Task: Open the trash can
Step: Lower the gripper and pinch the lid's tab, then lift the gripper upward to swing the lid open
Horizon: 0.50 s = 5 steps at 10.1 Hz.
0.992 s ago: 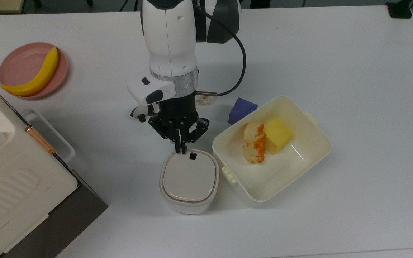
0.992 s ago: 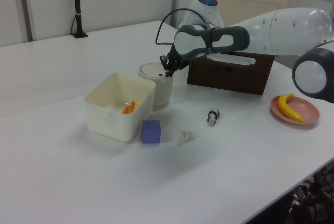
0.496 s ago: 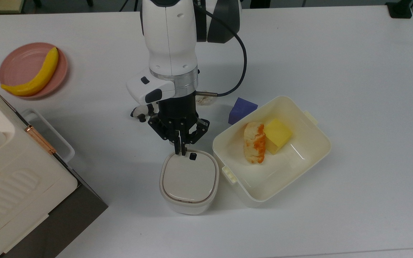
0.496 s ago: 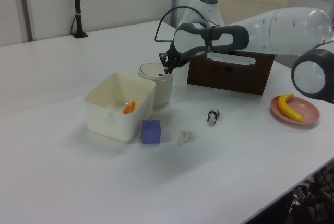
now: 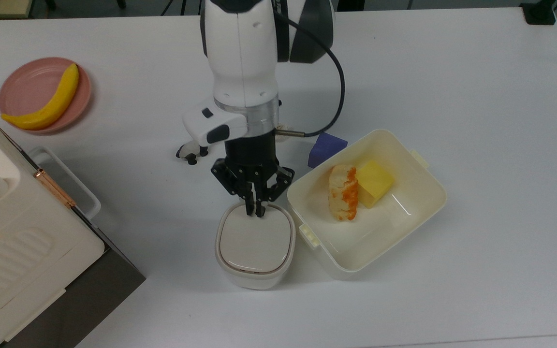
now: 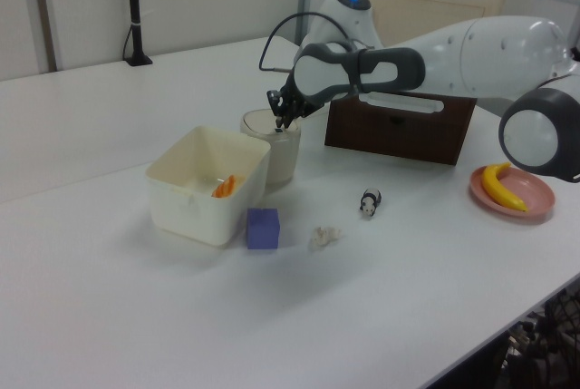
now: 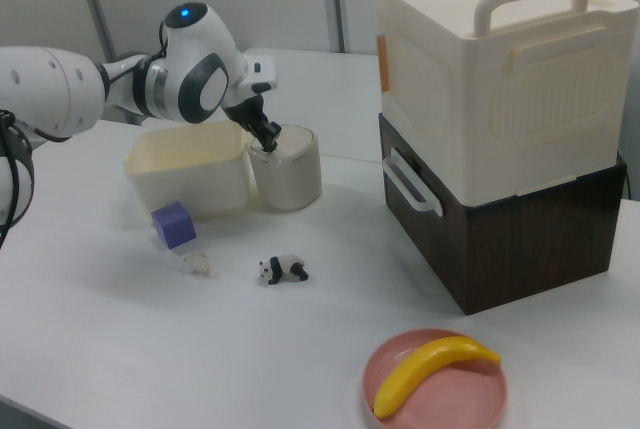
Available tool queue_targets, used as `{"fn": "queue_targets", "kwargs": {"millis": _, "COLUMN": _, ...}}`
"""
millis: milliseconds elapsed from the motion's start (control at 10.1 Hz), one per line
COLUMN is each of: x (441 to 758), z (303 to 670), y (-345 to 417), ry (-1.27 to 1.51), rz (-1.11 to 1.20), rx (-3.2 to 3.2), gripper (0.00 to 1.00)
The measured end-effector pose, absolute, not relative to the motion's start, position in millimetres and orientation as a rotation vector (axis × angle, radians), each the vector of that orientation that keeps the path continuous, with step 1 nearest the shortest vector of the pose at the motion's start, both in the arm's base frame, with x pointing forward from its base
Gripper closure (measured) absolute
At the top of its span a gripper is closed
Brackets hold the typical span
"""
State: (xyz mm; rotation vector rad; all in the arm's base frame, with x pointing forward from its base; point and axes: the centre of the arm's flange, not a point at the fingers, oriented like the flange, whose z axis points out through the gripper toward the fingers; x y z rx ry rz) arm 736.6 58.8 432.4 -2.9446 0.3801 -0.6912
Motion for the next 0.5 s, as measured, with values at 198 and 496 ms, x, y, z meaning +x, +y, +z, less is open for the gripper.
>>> {"fn": "queue_targets", "kwargs": {"millis": 198, "x": 740.3, "z": 428.7, "y": 61.8, "ry": 0.380, "rz": -0.725, "rx": -2.936, "gripper": 0.82}}
{"fn": "queue_targets", "kwargs": {"millis": 496, "x": 740.9, "z": 439.7, "y": 58.1, "ry": 0.388, "rz": -0.748, "rx": -2.928, "gripper": 0.82}}
